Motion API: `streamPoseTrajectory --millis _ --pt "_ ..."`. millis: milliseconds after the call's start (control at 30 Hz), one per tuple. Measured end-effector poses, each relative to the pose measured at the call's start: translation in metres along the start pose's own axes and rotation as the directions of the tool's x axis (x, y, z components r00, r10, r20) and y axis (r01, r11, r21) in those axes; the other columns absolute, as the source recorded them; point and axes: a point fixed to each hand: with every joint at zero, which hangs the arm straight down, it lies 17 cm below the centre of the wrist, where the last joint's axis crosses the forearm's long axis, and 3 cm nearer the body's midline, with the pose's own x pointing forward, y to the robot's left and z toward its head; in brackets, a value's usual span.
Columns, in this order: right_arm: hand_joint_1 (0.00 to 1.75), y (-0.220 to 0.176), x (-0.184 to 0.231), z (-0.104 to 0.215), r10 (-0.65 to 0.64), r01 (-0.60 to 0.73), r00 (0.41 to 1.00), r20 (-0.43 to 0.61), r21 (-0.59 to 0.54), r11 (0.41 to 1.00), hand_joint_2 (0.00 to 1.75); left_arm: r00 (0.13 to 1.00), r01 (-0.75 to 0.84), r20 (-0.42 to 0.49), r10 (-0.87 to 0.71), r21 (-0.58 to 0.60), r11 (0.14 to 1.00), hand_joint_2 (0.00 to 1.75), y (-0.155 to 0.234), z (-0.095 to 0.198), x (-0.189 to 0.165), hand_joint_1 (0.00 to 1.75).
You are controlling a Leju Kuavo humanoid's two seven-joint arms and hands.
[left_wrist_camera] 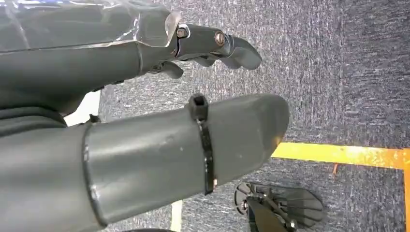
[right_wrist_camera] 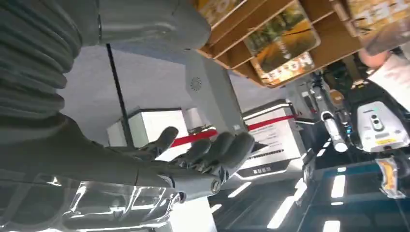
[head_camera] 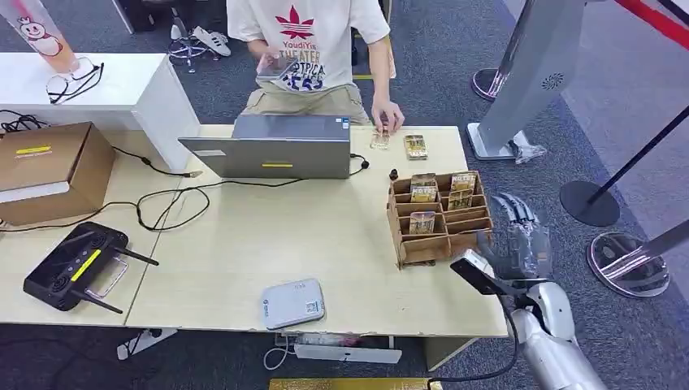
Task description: Pass the card to the sensor for recognition and then transmit it.
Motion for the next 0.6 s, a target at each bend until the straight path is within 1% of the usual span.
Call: streamPoseTrajectory --millis 33,67,133,167,200,267,333,500,567,600 --pt "0.68 -0.001 -0.003 0.0 0.003 -0.003 1.0 -0.005 0.0 1.0 1.75 1.0 0.0 0.0 0.0 0.001 1.0 0.0 0.0 0.0 0.0 0.0" --pt "0.77 -0.001 -0.004 0.001 0.005 -0.005 1.0 -0.008 0.001 1.0 1.75 1.0 0.0 -0.001 0.0 0.002 1.0 0.0 0.001 0.0 0.0 0.0" --pt "0.7 -0.001 -0.007 0.002 0.013 -0.013 1.0 -0.011 0.004 1.0 1.75 1.0 0.0 -0.002 0.0 0.003 1.0 0.0 0.001 0.0 0.0 0.0" --pt "0.77 0.0 -0.007 0.002 0.018 -0.018 1.0 -0.009 0.007 1.0 1.75 1.0 0.0 -0.002 0.0 0.003 1.0 0.0 0.001 0.0 0.0 0.0" --pt "0.77 0.001 -0.007 0.002 0.023 -0.023 1.0 -0.007 0.01 1.0 1.75 1.0 0.0 -0.002 0.0 0.003 1.0 0.0 0.001 0.0 0.0 0.0" --pt "0.68 0.001 -0.009 0.003 0.029 -0.029 1.0 -0.011 0.013 0.999 1.75 1.0 -0.001 -0.003 0.001 0.004 1.0 0.0 0.001 0.0 -0.001 0.0" --pt "0.66 0.001 -0.01 0.003 0.035 -0.035 0.999 -0.012 0.016 0.999 1.75 1.0 -0.001 -0.003 0.001 0.005 1.0 0.0 0.002 0.0 -0.001 0.0" --pt "0.52 0.0 -0.013 0.003 0.039 -0.039 0.999 -0.019 0.014 0.999 1.75 1.0 -0.001 -0.002 0.001 0.006 1.0 0.0 0.002 -0.001 0.0 0.0" --pt "0.61 0.0 -0.013 0.003 0.046 -0.046 0.999 -0.015 0.016 0.999 1.75 1.0 -0.001 -0.002 0.001 0.006 1.0 0.0 0.002 0.0 0.0 0.0" --pt "0.61 0.0 -0.013 0.003 0.047 -0.046 0.999 -0.015 0.017 0.999 1.75 1.0 -0.001 -0.002 0.001 0.006 1.0 0.0 0.002 -0.001 0.0 0.0"
